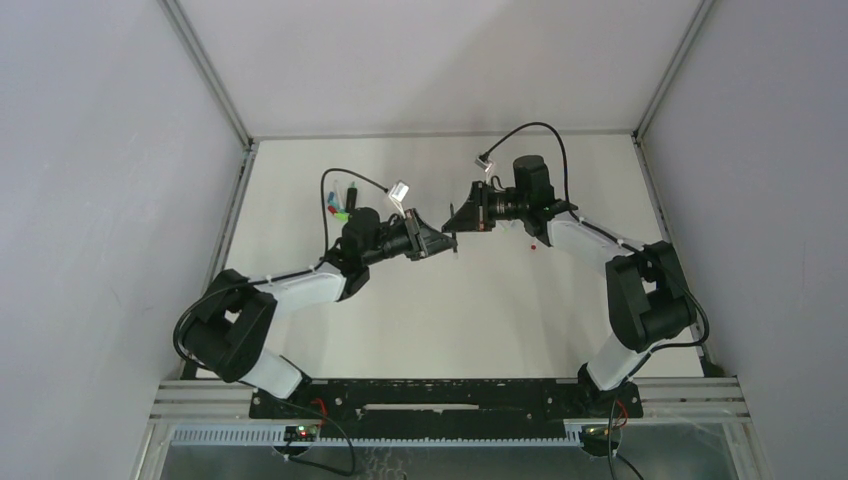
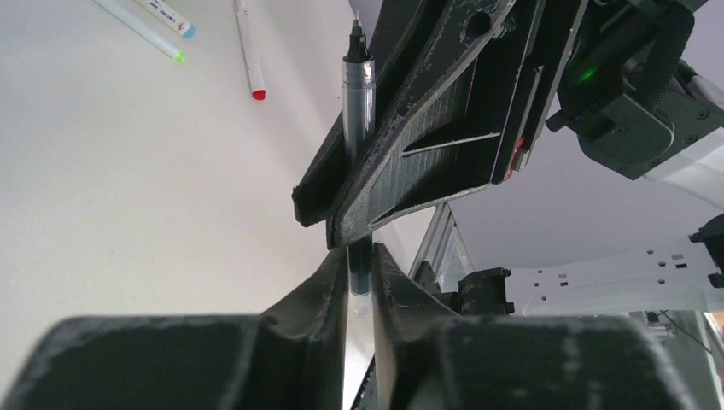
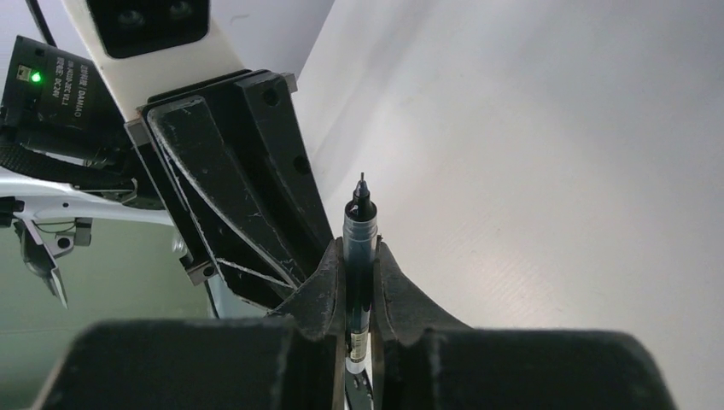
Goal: Insert the pens into the pen caps
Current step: Pick up the pen from the center of the board, then move the pen cap to the center of the board.
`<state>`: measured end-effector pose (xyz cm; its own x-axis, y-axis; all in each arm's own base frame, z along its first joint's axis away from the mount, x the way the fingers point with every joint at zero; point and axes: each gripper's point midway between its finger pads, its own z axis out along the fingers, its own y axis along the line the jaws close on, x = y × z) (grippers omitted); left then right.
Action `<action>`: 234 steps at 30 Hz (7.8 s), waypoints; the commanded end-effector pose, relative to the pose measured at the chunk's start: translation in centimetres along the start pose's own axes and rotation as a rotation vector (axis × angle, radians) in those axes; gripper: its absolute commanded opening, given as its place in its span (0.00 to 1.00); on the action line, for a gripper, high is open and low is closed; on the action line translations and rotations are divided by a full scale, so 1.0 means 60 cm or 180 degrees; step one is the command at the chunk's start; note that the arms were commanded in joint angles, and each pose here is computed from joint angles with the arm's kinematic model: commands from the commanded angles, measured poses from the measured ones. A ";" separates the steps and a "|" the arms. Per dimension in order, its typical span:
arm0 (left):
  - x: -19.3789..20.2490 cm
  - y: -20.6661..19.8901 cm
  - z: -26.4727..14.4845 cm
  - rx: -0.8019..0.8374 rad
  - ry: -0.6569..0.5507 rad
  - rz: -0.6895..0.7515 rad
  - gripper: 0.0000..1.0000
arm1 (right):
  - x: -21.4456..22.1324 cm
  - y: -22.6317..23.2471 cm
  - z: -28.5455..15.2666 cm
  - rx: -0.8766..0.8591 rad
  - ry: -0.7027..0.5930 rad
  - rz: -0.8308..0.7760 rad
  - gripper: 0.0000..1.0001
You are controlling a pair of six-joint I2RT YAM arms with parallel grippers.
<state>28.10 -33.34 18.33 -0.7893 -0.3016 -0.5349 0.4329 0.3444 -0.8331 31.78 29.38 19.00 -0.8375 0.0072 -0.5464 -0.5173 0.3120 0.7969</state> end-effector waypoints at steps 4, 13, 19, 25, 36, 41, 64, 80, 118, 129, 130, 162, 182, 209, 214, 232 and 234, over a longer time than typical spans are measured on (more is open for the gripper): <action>-0.008 -0.039 -0.039 0.0215 -0.0207 0.0263 0.48 | -0.011 0.043 -0.029 -0.0401 0.0057 -0.0450 0.04; -0.050 -0.092 -0.108 0.0378 -0.0712 0.0620 0.78 | 0.054 0.092 -0.071 -0.0824 0.0476 -0.1258 0.03; -0.074 -0.140 -0.107 0.0636 -0.0792 0.0597 0.79 | 0.062 0.128 -0.072 -0.1023 0.0583 -0.1390 0.03; -0.078 -0.149 -0.088 0.0700 -0.0797 0.0513 0.76 | 0.069 0.143 -0.067 -0.1101 0.0644 -0.1402 0.04; -0.076 -0.159 -0.057 0.0749 -0.0709 0.0447 0.53 | 0.075 0.152 -0.063 -0.1144 0.0685 -0.1388 0.04; -0.068 -0.160 -0.046 0.0791 -0.0630 0.0414 0.43 | 0.074 0.154 -0.062 -0.1158 0.0682 -0.1359 0.04; -0.095 -0.144 -0.062 0.0739 -0.1168 0.0107 0.00 | 0.060 0.163 -0.061 -0.1038 0.0644 -0.1083 0.39; -0.121 -0.142 -0.089 0.0807 -0.1610 -0.0153 0.00 | 0.030 0.181 -0.043 -0.1014 0.0552 -0.0660 0.30; -0.325 0.284 -0.376 -0.3489 -0.1148 0.0076 0.46 | -0.023 0.070 -0.111 -0.0544 0.0296 -0.0822 0.00; -0.432 0.451 -0.354 -0.4122 -0.0530 0.0049 0.38 | -0.035 0.043 -0.117 -0.0474 0.0256 -0.0681 0.00; -0.439 0.457 -0.348 -0.4100 -0.0504 0.0072 0.37 | -0.036 0.042 -0.117 -0.0474 0.0256 -0.0673 0.00; -0.399 0.586 -0.298 -0.4166 0.0148 -0.0438 0.34 | -0.049 0.033 -0.128 -0.0458 0.0200 -0.0604 0.00; -0.330 0.551 -0.334 -0.4348 0.0497 -0.0726 0.11 | -0.056 0.043 -0.138 -0.0472 0.0157 -0.0646 0.00; 0.059 0.343 -0.271 -0.3966 0.0888 -0.0298 0.09 | 0.005 0.077 -0.110 -0.0552 0.0399 -0.0875 0.00; 0.080 0.331 -0.268 -0.4037 0.0980 -0.0154 0.17 | 0.008 0.080 -0.108 -0.0550 0.0415 -0.0897 0.00; 0.113 0.343 -0.267 -0.4153 0.1323 -0.0202 0.23 | 0.009 0.083 -0.110 -0.0559 0.0413 -0.0918 0.00; 0.119 0.344 -0.267 -0.4134 0.1350 -0.0225 0.17 | 0.010 0.084 -0.110 -0.0561 0.0415 -0.0924 0.00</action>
<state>25.78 -13.87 1.15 -0.9467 -0.1460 -0.2870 -0.1484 0.9888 -0.0138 28.07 24.68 23.13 -0.7103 -0.1841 -0.6794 -0.7028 0.1334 0.6987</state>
